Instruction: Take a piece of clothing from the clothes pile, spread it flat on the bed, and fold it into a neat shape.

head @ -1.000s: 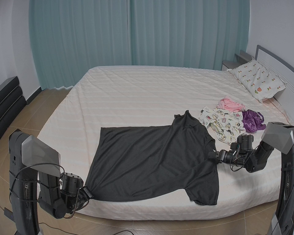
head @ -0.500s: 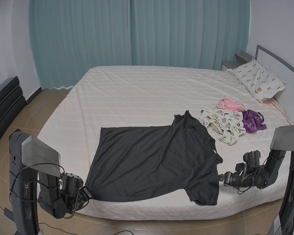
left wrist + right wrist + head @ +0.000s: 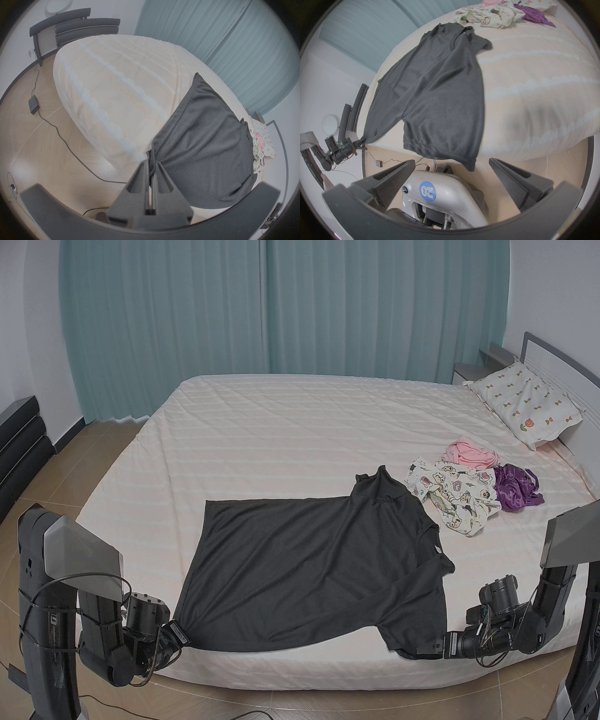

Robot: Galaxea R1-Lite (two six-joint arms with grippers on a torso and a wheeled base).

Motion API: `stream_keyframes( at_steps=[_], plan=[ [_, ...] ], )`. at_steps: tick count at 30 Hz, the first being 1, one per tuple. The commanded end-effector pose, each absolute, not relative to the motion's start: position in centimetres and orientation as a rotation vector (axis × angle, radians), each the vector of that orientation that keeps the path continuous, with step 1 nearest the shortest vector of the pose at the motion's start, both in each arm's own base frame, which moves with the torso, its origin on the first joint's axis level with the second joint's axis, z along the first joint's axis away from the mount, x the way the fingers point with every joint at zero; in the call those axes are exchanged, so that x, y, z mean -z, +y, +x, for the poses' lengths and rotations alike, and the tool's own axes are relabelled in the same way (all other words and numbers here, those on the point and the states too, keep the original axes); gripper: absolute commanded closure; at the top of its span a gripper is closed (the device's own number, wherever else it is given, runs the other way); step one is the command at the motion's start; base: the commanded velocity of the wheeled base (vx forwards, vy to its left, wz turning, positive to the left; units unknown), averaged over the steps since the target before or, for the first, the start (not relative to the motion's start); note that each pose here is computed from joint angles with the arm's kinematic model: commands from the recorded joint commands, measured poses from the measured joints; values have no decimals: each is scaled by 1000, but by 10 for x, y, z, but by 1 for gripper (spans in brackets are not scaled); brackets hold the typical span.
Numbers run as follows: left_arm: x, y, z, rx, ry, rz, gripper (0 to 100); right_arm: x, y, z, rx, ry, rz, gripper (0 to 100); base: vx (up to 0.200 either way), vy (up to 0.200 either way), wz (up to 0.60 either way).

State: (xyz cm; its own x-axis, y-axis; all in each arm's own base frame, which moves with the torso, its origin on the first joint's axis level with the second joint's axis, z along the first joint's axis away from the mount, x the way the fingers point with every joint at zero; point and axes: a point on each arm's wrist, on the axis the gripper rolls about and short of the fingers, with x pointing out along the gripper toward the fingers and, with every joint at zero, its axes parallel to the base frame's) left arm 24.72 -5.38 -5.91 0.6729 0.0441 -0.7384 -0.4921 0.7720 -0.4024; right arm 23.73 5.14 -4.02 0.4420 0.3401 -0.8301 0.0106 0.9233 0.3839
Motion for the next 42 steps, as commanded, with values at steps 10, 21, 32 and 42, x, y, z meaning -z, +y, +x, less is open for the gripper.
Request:
stream_keyframes(
  at_steps=[10, 21, 32, 42],
  plan=[
    [59, -54, 248, -325, 778, -631, 100, 53, 59, 247, -204, 1059, 303, 0, 0, 0, 0],
    [59, -53, 248, -327, 777, -632, 100, 55, 60, 247, -201, 1053, 272, 100, 0, 0, 0],
    [50, -52, 239, -313, 767, -626, 100, 30, 33, 221, -142, 1048, 322, 100, 0, 0, 0],
    [46, -53, 217, -269, 768, -567, 100, 9, 26, 175, -166, 1068, 284, 100, 0, 0, 0]
  ],
)
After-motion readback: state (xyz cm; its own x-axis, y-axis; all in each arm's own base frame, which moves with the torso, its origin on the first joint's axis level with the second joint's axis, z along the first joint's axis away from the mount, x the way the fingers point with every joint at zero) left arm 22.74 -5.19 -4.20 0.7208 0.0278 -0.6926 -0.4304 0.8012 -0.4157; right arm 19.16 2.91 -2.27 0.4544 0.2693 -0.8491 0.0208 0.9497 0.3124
